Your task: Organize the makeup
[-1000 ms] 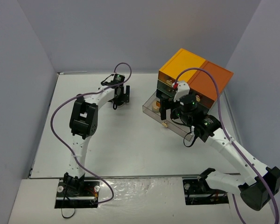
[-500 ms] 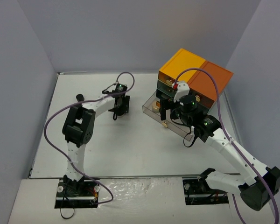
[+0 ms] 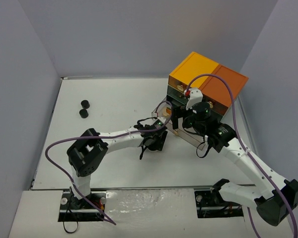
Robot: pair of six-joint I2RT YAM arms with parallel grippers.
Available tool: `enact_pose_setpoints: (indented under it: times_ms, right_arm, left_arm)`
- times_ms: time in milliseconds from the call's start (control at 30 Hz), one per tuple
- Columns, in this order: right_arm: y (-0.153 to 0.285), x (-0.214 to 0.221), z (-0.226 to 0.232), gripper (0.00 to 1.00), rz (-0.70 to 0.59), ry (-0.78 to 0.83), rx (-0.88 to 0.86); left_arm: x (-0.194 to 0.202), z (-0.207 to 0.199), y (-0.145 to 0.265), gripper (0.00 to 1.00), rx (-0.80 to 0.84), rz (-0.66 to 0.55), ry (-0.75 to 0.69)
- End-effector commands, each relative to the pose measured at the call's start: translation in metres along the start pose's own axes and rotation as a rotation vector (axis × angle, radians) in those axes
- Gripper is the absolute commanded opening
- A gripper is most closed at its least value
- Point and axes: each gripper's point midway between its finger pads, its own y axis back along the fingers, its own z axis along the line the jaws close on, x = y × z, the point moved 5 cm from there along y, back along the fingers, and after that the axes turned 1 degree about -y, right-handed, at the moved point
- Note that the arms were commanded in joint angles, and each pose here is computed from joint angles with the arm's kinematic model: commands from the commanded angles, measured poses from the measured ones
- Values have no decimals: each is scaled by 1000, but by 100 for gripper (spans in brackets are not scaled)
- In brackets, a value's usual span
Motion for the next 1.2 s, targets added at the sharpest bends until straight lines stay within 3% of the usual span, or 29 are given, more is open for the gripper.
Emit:
enact_pose_setpoints:
  times_ms: [0, 67, 233, 400, 633, 900, 1167]
  right_arm:
    - [2, -12, 0, 100, -61, 2, -4]
    - [1, -11, -1, 100, -60, 5, -4]
    - [0, -9, 0, 100, -51, 11, -10]
    - [-1, -9, 1, 100, -48, 15, -20]
    - [-1, -7, 5, 100, -37, 24, -54]
    - [-19, 17, 32, 100, 65, 65, -127]
    - [-54, 91, 84, 100, 284, 112, -199]
  left_arm:
    - [1, -19, -2, 28, 7, -59, 26]
    - [7, -23, -4, 33, 10, -48, 17]
    - [2, -22, 8, 67, 14, -81, 25]
    - [-9, -21, 27, 89, 25, -131, 33]
    - [-29, 0, 68, 97, -14, -220, 72]
    - [-33, 91, 98, 97, -137, -250, 215]
    - [-22, 191, 148, 97, -317, -309, 365]
